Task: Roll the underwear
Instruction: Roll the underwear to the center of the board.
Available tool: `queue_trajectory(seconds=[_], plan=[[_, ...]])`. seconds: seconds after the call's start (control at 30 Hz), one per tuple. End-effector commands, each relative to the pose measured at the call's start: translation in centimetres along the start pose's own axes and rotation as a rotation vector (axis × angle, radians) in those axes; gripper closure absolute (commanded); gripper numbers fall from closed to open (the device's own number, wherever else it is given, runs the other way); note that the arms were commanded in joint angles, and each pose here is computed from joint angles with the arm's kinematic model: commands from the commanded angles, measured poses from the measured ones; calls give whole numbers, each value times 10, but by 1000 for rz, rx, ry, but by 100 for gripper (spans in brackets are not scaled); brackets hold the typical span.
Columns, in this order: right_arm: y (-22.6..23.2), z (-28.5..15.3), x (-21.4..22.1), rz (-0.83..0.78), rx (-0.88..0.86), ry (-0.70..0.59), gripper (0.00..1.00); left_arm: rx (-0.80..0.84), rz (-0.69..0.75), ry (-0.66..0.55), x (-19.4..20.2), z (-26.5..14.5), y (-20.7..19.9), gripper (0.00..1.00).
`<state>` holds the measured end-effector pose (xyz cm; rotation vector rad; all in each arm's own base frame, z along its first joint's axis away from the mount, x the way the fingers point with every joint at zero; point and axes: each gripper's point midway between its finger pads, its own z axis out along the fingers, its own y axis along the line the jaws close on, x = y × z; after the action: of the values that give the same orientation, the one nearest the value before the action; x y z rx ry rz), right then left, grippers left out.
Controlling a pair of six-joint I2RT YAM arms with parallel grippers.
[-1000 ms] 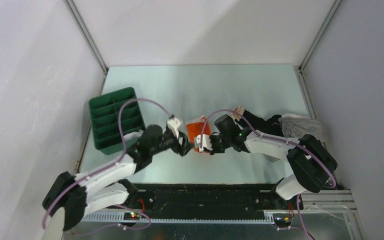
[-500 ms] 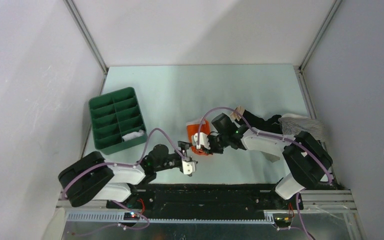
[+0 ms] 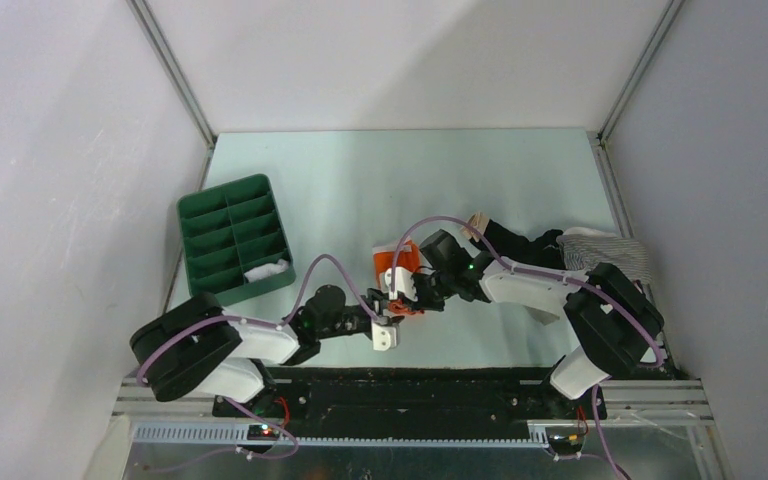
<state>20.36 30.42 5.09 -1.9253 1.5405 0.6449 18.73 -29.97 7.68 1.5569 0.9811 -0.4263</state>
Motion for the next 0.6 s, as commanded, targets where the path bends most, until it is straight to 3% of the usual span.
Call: queue_trajectory(seconds=[0.0,0.1,0.33,0.57], plan=[[-13,-4,-20,-14,36,-41,100,11,0,0,-3,3,0,42],[-13,-5,-21,-17,39,-41,100,19,-11,29,4,-1,-7,39],[-12,-6,-20,-21,38,-34,100,-18,-55,86,16,-3,-7,42],[-15,-5,-19,-17,47,-32,100,-8,-70,111,24,1,-9,59]])
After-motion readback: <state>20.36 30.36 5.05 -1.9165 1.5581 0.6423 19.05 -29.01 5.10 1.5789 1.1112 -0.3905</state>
